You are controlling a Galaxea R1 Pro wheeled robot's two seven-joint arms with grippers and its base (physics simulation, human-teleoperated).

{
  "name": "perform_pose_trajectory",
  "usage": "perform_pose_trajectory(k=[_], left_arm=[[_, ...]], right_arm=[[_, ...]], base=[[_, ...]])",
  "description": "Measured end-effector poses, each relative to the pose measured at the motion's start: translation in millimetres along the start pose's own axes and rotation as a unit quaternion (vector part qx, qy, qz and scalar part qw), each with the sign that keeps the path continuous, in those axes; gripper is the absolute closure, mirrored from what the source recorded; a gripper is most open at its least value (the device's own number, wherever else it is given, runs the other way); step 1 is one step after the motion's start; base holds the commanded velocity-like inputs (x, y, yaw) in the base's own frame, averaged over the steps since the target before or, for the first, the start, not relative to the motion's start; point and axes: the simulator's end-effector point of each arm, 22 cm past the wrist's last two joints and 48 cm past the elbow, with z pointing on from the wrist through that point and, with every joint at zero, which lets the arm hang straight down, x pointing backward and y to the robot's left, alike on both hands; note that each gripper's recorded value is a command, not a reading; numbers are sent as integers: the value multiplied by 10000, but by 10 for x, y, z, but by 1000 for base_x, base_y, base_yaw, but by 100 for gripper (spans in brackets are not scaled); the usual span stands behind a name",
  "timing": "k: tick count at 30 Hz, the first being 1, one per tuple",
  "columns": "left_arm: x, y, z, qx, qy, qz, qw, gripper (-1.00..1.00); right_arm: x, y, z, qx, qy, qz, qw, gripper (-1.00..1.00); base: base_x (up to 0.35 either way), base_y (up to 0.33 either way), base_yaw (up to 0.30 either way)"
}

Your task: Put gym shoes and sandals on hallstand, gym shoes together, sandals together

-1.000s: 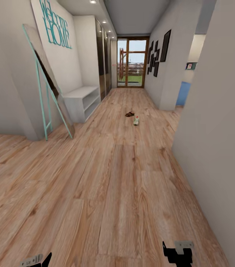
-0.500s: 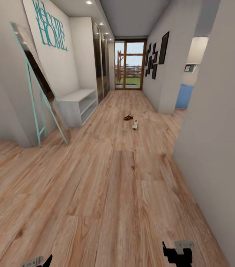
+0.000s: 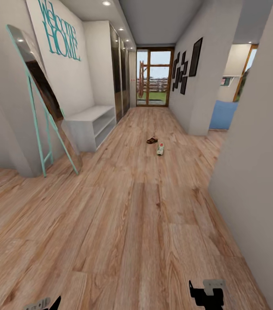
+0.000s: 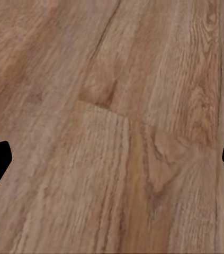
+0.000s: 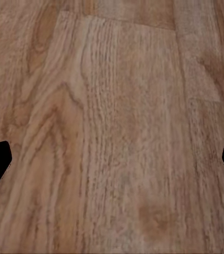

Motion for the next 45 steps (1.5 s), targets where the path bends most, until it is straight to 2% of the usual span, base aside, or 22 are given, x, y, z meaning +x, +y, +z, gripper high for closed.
perform_pose_trajectory(k=[45], left_arm=[[-5, 5, -1, -4, -5, -2, 10000, -100]], right_arm=[[2, -23, 0, 24, 1, 12, 10000, -100]], base=[[338, 0, 0]])
